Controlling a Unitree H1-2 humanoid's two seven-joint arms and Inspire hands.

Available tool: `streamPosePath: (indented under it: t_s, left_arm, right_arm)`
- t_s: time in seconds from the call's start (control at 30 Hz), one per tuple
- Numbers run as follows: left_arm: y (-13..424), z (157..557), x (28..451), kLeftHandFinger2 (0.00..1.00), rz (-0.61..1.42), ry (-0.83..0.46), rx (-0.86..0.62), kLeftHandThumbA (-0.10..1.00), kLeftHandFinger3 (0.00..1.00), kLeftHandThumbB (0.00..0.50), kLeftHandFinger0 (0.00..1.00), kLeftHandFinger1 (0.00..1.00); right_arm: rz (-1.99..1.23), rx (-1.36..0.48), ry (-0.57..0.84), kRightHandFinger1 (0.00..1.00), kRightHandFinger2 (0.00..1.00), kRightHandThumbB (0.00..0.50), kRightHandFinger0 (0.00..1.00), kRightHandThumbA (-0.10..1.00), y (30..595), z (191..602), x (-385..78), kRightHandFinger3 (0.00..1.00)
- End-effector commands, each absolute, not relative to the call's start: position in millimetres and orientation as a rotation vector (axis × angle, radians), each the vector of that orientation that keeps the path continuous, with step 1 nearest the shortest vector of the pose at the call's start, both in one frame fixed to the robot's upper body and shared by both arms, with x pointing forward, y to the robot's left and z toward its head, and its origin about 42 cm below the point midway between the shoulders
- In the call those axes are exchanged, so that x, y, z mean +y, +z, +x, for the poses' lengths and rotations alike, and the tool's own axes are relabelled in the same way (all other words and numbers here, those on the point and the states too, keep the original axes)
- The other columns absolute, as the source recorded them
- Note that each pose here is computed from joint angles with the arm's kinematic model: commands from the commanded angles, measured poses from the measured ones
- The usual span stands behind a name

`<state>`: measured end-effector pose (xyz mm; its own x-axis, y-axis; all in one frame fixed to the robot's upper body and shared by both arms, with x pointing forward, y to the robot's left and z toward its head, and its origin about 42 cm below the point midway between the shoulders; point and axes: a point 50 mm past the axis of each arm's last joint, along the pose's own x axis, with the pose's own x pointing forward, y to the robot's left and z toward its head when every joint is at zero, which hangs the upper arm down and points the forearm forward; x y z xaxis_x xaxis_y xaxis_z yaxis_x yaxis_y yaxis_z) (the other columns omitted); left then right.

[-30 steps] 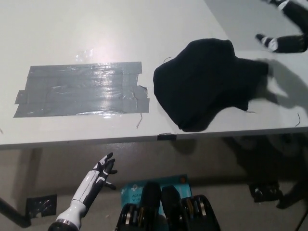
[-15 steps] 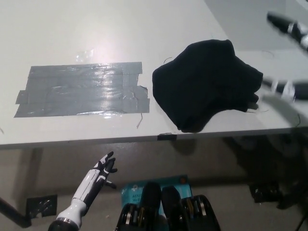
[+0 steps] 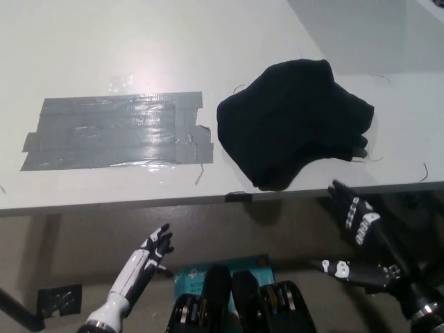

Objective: A person hands a black t-shirt to the robot and rhe robot picks it up with its right hand and places it on the black spot on the desk infron tof it

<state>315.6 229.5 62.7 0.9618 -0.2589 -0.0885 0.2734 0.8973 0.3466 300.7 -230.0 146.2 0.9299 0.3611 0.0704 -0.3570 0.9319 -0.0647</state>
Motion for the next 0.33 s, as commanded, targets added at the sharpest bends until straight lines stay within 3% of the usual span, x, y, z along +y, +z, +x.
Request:
streamPosePath:
  t_s: [0.0,0.13,0.23,0.3]
  left_arm:
    - [68.7,313.1,228.8,1.0,0.372,-0.265,-0.025,1.0,1.0,0.492,0.57,0.89]
    - [64.7,306.4,226.8,1.0,0.366,-0.264,-0.01,1.0,1.0,0.48,0.6,0.91]
    - [62.5,302.0,226.6,1.0,0.365,-0.265,-0.008,1.0,1.0,0.472,0.6,0.92]
    - [61.9,301.2,226.5,1.0,0.367,-0.263,-0.011,1.0,1.0,0.491,0.65,0.95]
  right_arm:
    - [-0.108,-0.161,0.351,1.0,1.0,0.212,1.0,0.91,142.1,305.8,-231.4,1.0]
    - [-0.144,-0.132,0.359,1.0,1.0,0.235,1.0,0.9,133.5,300.3,-232.5,1.0]
    - [-0.137,-0.114,0.35,1.0,1.0,0.225,1.0,0.86,129.0,296.2,-234.4,1.0]
    - [-0.135,-0.112,0.345,1.0,1.0,0.223,1.0,0.86,127.2,294.9,-235.2,1.0]
